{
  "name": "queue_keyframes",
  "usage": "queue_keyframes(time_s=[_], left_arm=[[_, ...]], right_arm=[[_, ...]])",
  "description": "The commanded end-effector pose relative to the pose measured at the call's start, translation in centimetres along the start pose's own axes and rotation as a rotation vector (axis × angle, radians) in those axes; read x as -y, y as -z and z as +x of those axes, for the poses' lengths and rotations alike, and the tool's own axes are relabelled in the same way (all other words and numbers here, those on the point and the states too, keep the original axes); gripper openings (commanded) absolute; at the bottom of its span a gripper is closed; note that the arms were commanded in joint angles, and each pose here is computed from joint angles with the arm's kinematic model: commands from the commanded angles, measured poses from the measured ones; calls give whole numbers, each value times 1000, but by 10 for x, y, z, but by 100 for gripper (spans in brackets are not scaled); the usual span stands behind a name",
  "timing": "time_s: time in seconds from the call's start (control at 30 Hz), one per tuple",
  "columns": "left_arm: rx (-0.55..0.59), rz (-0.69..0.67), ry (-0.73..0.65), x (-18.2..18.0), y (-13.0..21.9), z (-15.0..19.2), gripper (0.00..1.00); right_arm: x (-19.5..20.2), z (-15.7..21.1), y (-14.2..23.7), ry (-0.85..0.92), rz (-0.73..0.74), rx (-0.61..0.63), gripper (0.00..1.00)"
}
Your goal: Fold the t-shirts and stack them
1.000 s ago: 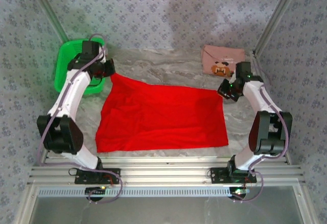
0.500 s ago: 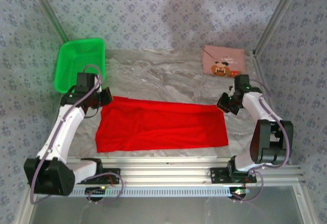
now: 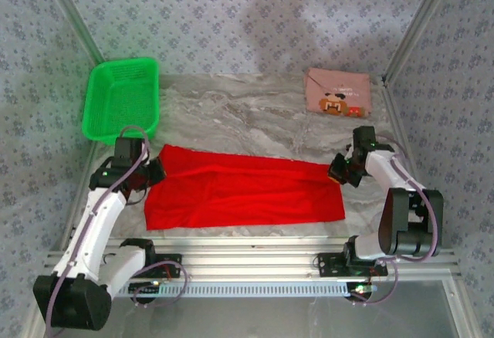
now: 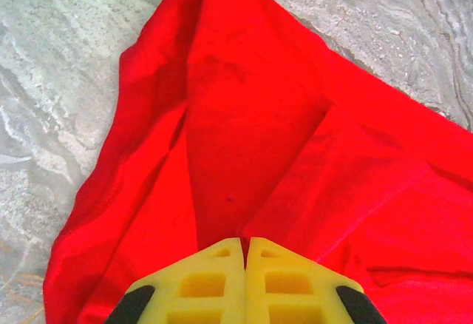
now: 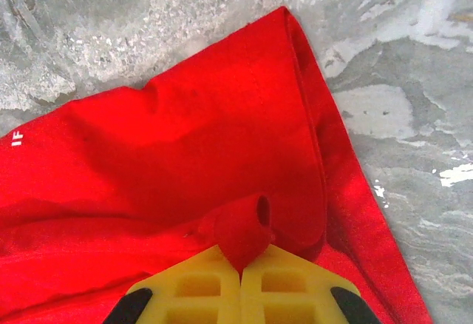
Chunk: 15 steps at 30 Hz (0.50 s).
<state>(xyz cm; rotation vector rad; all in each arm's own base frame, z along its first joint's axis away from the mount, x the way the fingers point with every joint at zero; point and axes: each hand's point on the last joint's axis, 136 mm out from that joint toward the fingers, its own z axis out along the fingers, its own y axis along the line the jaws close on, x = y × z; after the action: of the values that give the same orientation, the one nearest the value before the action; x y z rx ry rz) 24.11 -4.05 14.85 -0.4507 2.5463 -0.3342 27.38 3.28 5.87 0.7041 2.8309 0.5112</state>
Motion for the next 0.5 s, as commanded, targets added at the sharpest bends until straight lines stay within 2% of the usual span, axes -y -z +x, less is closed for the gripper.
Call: queue_keyframes(time_s=[0.0,0.23,0.47], left_arm=[[-17,-32,36,-11,-1,12,0],[-28,-92,127,-25,-4,23,0],[-30,-114,216,-33,-4,37,0]], right_arm=[[7,5,1,-19,16,0,0],[16,6,-3,-42,28,-4,0],[18,-9,-3,-44,35,10,0]])
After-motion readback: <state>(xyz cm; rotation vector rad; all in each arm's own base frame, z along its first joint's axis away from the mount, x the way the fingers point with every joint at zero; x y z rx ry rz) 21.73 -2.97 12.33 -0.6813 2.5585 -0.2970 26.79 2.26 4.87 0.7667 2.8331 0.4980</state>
